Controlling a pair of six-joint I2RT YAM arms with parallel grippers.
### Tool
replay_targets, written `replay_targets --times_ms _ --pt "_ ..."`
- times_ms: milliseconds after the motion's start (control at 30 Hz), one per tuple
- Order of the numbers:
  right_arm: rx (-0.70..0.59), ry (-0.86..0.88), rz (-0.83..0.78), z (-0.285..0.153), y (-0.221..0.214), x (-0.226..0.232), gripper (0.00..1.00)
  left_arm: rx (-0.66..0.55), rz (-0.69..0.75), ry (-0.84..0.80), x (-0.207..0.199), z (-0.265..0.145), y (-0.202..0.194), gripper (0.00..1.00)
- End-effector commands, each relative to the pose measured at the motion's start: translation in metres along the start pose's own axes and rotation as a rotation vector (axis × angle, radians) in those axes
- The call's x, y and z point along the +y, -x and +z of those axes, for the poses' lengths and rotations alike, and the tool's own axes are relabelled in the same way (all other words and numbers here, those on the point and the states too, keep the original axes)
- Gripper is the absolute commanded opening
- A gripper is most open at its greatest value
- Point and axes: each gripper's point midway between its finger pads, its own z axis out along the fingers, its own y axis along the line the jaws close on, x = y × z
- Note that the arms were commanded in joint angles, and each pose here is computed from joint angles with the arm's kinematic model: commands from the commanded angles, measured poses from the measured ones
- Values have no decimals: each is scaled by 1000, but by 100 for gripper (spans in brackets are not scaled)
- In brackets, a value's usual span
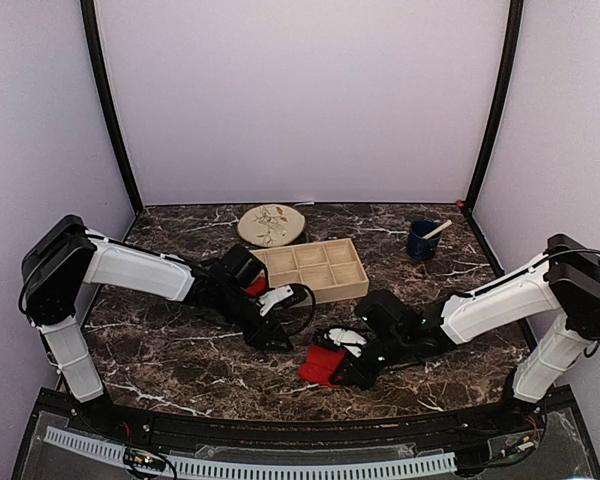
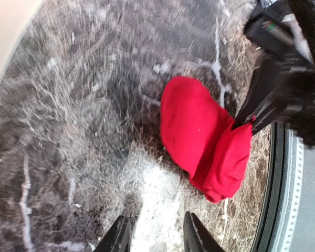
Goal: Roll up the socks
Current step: Roll the sock at the center of the board.
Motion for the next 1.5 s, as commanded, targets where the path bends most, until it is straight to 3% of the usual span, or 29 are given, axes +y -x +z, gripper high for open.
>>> replay_targets --times_ms 0,200,867,1467 --pt "50 100 68 2 -11 6 0 -140 123 62 -15 -20 29 37" --pt "51 177 121 0 -8 7 0 -173 237 119 -35 -19 27 42" --pt "91 311 228 1 -7 9 0 1 523 151 -74 20 -2 47" --pt "100 343 248 0 -10 11 0 41 610 177 -77 40 -4 48"
